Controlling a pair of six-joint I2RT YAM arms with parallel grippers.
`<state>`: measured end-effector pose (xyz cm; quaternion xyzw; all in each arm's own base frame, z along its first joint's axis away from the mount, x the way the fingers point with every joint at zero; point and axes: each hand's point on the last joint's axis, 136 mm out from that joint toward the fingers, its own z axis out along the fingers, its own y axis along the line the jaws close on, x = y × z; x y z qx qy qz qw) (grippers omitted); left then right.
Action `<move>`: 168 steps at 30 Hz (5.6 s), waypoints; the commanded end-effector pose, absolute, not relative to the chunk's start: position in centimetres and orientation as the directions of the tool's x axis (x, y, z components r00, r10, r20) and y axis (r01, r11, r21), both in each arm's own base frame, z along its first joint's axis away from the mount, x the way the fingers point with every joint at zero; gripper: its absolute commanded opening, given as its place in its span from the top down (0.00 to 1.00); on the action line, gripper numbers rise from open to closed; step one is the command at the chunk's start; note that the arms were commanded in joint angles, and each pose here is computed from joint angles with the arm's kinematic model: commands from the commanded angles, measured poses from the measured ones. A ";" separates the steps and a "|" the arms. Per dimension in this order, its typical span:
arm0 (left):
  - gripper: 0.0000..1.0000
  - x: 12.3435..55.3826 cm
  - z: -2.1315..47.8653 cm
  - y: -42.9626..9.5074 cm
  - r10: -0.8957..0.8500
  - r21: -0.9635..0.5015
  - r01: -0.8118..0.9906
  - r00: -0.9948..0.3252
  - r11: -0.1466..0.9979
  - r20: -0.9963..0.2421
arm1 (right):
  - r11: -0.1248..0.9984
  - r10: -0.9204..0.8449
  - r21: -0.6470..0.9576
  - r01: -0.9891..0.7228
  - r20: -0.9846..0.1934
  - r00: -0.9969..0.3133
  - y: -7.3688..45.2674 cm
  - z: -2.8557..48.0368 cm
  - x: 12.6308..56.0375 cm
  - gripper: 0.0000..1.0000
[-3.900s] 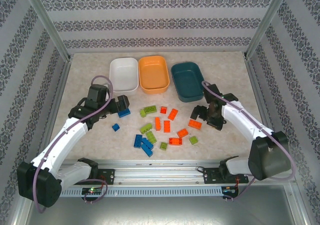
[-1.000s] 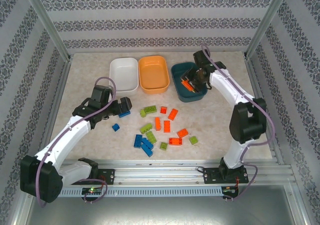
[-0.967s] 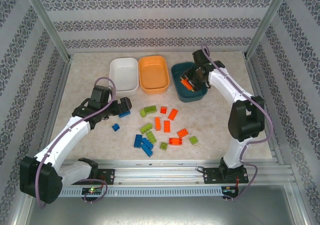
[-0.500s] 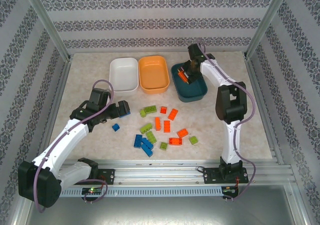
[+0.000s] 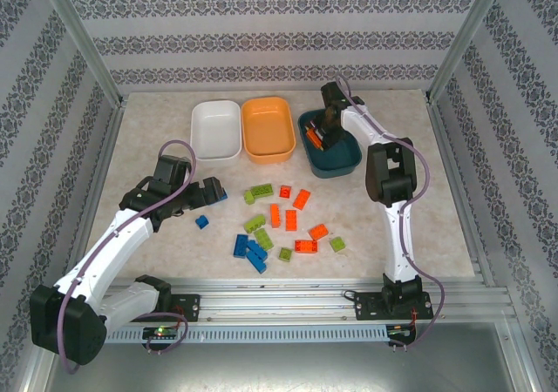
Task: Sort the legos into containers by color
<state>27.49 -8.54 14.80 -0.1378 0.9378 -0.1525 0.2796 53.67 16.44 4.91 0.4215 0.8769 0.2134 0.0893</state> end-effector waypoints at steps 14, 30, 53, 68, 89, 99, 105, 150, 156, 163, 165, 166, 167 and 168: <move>0.00 28.2 14.7 -8.4 -0.343 -0.358 -0.177 -0.807 0.917 -0.481 | 0.615 0.732 0.517 0.596 -0.092 -0.675 16.1 11.2 54.7 0.22; 0.00 28.8 11.7 -8.3 -0.214 -0.240 -0.123 -0.890 0.963 -0.402 | 0.939 0.211 0.308 0.151 -0.171 -0.963 15.5 17.5 37.2 0.20; 0.00 33.3 5.5 -8.9 -0.459 -0.157 -0.438 -0.877 0.885 -0.141 | 0.910 0.231 0.366 0.195 -0.058 -0.971 17.6 11.7 27.6 0.18; 0.12 34.2 2.9 -9.2 -0.494 -0.153 -0.477 -0.864 0.865 -0.099 | 0.916 0.198 0.363 0.171 -0.037 -0.980 18.4 11.0 28.7 0.18; 0.42 33.6 3.3 -8.7 -0.487 -0.200 -0.462 -0.869 0.864 -0.093 | 0.915 0.201 0.364 0.173 -0.042 -0.979 18.6 11.5 28.4 0.18; 0.42 34.1 11.5 -8.9 -0.479 -0.324 -0.397 -0.845 0.859 -0.235 | 0.917 0.204 0.358 0.174 -0.046 -0.978 18.2 11.1 27.5 0.18; 0.42 37.8 15.9 -8.7 -0.438 -0.325 -0.335 -0.836 0.884 -0.329 | 0.917 0.218 0.351 0.191 -0.040 -0.975 17.5 10.6 26.3 0.18; 0.12 49.7 14.6 -8.9 -0.425 -0.298 -0.343 -0.861 0.891 -0.278 | 0.972 0.167 0.131 0.194 0.195 -0.966 13.3 1.7 18.1 0.29; 0.11 46.8 16.0 -8.1 -0.450 -0.345 -0.348 -0.848 0.872 -0.279 | 0.983 0.134 0.092 0.158 0.223 -0.965 13.4 0.3 17.7 0.36; 0.10 43.3 16.2 -7.5 -0.465 -0.372 -0.355 -0.844 0.858 -0.267 | 0.989 0.123 0.057 0.139 0.223 -0.967 13.4 -0.5 17.7 0.46; 0.10 42.4 16.3 -7.3 -0.463 -0.372 -0.353 -0.845 0.859 -0.267 | 0.989 0.120 0.055 0.134 0.219 -0.968 13.7 -0.4 17.9 0.49; 0.10 42.0 16.3 -7.3 -0.461 -0.372 -0.352 -0.846 0.859 -0.266 | 0.990 0.118 0.055 0.133 0.216 -0.969 13.8 -0.4 18.0 0.52; 0.10 41.6 16.3 -7.2 -0.461 -0.372 -0.351 -0.847 0.860 -0.266 | 0.990 0.118 0.053 0.132 0.214 -0.970 13.8 -0.3 18.0 0.54; 0.10 41.2 16.3 -7.1 -0.460 -0.370 -0.352 -0.847 0.860 -0.265 | 0.989 0.120 0.054 0.135 0.212 -0.970 13.9 -0.2 18.1 0.57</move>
